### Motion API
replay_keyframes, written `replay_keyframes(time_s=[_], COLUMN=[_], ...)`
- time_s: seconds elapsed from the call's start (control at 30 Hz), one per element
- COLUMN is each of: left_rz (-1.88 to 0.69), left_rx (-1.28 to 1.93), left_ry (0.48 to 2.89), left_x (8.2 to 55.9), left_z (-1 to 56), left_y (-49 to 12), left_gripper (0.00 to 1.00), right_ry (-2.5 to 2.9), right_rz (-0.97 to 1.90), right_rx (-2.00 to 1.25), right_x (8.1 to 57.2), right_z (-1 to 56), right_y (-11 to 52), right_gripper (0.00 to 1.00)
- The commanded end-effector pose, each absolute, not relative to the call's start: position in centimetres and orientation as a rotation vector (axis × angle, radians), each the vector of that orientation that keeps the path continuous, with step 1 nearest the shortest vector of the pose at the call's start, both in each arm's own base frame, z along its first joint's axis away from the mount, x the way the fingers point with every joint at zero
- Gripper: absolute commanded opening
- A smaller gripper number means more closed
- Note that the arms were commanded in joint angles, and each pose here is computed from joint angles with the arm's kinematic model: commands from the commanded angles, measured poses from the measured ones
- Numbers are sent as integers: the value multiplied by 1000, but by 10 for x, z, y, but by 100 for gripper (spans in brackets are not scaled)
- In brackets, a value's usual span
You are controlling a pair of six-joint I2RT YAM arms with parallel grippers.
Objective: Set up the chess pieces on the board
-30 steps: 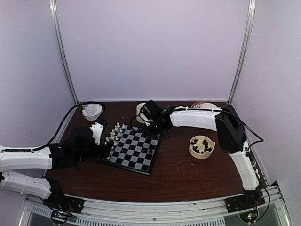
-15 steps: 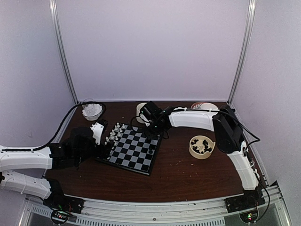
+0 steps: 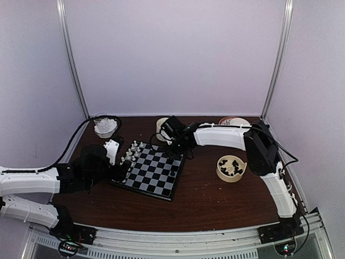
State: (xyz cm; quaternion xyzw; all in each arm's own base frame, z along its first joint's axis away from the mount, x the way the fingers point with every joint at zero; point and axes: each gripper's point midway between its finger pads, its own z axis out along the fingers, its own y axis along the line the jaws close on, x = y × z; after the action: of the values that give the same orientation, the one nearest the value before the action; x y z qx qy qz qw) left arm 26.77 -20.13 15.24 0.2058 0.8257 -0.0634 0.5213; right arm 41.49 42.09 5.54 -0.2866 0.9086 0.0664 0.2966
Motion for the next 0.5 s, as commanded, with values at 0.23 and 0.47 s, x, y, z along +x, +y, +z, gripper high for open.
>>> replay_keyframes(time_s=[0.23,0.47], left_rz=[-176,-174], left_rx=[468,468], left_ry=[1962,1962], left_x=[273,272], left_z=[164,164], left_y=[-206,-205], left_gripper=[76,76], right_ry=[2430,2434], right_rz=[209,221], right_rx=[-767,-768], right_x=[406,403], right_z=[64,65], right_y=[415,413], right_gripper=[7,7])
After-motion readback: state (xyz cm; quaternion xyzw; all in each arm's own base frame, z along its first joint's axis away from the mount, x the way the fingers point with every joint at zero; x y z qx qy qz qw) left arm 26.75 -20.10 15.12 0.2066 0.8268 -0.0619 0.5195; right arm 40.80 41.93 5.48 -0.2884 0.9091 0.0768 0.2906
